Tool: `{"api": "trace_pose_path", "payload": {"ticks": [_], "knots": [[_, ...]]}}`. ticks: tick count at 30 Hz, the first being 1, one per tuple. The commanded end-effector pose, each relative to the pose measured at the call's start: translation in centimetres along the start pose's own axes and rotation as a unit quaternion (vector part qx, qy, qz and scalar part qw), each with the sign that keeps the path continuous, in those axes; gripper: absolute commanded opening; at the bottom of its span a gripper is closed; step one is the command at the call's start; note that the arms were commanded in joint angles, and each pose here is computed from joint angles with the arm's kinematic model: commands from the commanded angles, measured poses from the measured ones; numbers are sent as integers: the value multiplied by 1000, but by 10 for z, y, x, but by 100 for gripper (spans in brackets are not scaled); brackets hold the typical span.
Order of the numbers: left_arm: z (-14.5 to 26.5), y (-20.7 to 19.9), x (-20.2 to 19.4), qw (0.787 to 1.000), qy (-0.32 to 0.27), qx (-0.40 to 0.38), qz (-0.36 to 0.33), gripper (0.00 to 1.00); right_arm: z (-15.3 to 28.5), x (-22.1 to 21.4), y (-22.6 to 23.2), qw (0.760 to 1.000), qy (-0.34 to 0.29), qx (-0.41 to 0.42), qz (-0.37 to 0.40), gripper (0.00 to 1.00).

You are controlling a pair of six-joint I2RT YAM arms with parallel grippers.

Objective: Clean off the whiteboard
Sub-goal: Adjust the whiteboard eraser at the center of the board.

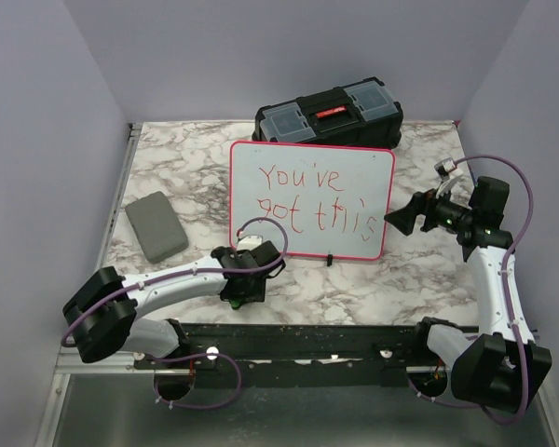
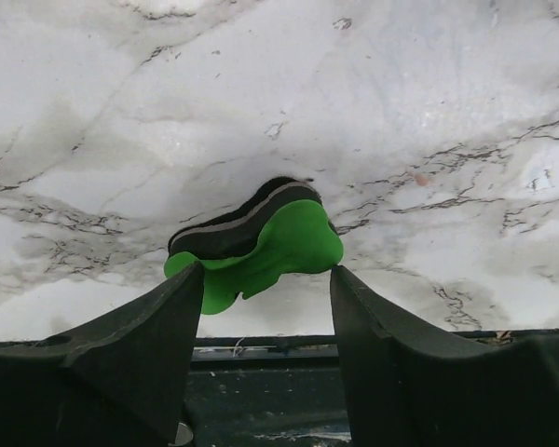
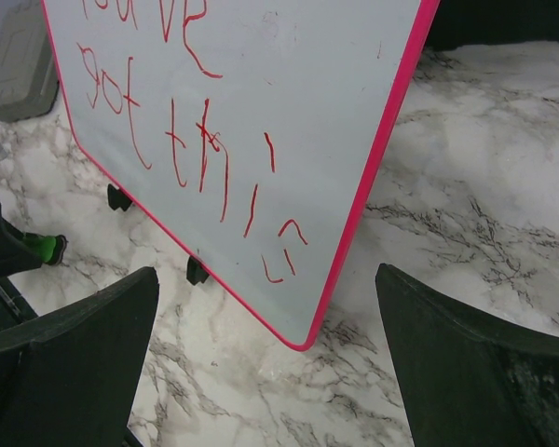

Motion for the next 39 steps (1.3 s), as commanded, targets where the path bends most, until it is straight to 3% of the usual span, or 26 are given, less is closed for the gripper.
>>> {"api": "trace_pose_path", "payload": {"ticks": [1, 8, 18, 27, 39], "knots": [[10, -11, 17, 999, -37, -27, 14, 55, 4, 3, 5, 1000, -7, 7, 7, 100], [22, 4, 21, 997, -70, -11, -12, 63, 4, 4, 6, 1000, -8, 11, 8, 100], [-4, 12, 13, 998, -27, 58, -22, 63, 4, 3, 5, 1000, -8, 10, 6, 100], [-11, 0, 5, 999, 5, -9, -45, 65, 5, 4, 5, 1000, -9, 10, 7, 100], [-7, 5, -8, 999, 22, -25, 22, 63, 5, 3, 5, 1000, -9, 9, 5, 100]]}}
Point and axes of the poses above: each gripper's point midway between its finger pads, its own z axis back along the fingers, its own y axis along the line the jaws close on, x = y × z, the point moved 7 cm from there along z, back along the fingers
